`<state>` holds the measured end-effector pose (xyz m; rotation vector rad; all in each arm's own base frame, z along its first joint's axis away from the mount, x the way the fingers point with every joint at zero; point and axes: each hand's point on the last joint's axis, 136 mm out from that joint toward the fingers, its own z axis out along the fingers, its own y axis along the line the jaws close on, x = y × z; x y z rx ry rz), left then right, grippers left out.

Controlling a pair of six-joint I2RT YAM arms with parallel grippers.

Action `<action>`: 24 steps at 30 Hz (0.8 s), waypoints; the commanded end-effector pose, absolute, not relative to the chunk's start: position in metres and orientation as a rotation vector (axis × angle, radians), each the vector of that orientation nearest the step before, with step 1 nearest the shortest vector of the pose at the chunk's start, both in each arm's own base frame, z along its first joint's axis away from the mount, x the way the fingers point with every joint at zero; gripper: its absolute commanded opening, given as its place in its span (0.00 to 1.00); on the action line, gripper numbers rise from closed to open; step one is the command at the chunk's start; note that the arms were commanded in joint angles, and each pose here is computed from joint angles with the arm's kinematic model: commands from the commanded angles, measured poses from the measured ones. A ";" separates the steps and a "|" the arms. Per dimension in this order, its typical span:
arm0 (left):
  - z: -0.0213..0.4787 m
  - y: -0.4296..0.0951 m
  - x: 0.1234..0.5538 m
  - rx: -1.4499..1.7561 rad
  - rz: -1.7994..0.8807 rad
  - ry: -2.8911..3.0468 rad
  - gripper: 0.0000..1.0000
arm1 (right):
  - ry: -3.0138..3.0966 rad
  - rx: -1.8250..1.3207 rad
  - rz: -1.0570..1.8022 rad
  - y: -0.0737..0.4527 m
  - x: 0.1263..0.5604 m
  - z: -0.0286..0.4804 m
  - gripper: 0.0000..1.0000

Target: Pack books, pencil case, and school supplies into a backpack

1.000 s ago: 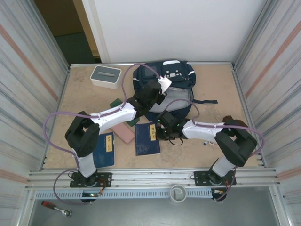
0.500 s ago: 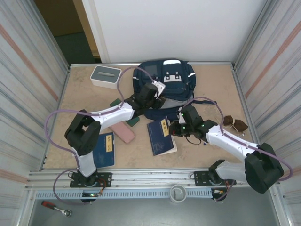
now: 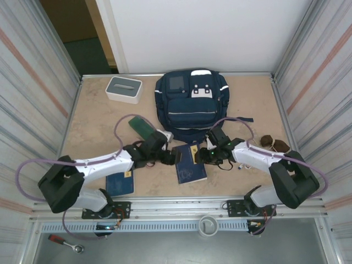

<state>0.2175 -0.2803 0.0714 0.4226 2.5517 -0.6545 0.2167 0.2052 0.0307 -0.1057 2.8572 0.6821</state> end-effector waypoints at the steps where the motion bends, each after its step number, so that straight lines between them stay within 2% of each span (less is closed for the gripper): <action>1: 0.051 -0.289 0.199 0.292 -0.744 2.673 0.73 | 2.876 -0.195 0.679 0.205 0.210 0.016 0.54; 4: 0.039 -0.297 0.192 0.288 -0.768 2.691 0.70 | 2.880 -0.222 0.724 0.210 0.206 0.009 0.54; 8: 0.024 -0.307 0.186 0.289 -0.805 2.707 0.56 | 2.840 -0.262 0.855 0.231 0.201 0.015 0.47; 12: 0.019 -0.315 0.184 0.270 -0.892 2.681 0.41 | 2.759 -0.262 0.947 0.246 0.203 0.032 0.29; 16: 0.030 -0.319 0.187 0.281 -0.928 2.631 0.34 | 2.660 -0.239 1.033 0.254 0.210 0.057 0.10; 18: 0.036 -0.315 0.189 0.277 -0.917 2.604 0.34 | 2.629 -0.241 1.023 0.250 0.210 0.066 0.00; 20: 0.043 -0.307 0.192 0.261 -0.900 2.578 0.36 | 2.593 -0.239 1.035 0.245 0.210 0.075 0.00; 24: 0.064 -0.293 0.197 0.217 -0.949 2.514 0.52 | 2.495 -0.234 1.163 0.244 0.205 0.106 0.00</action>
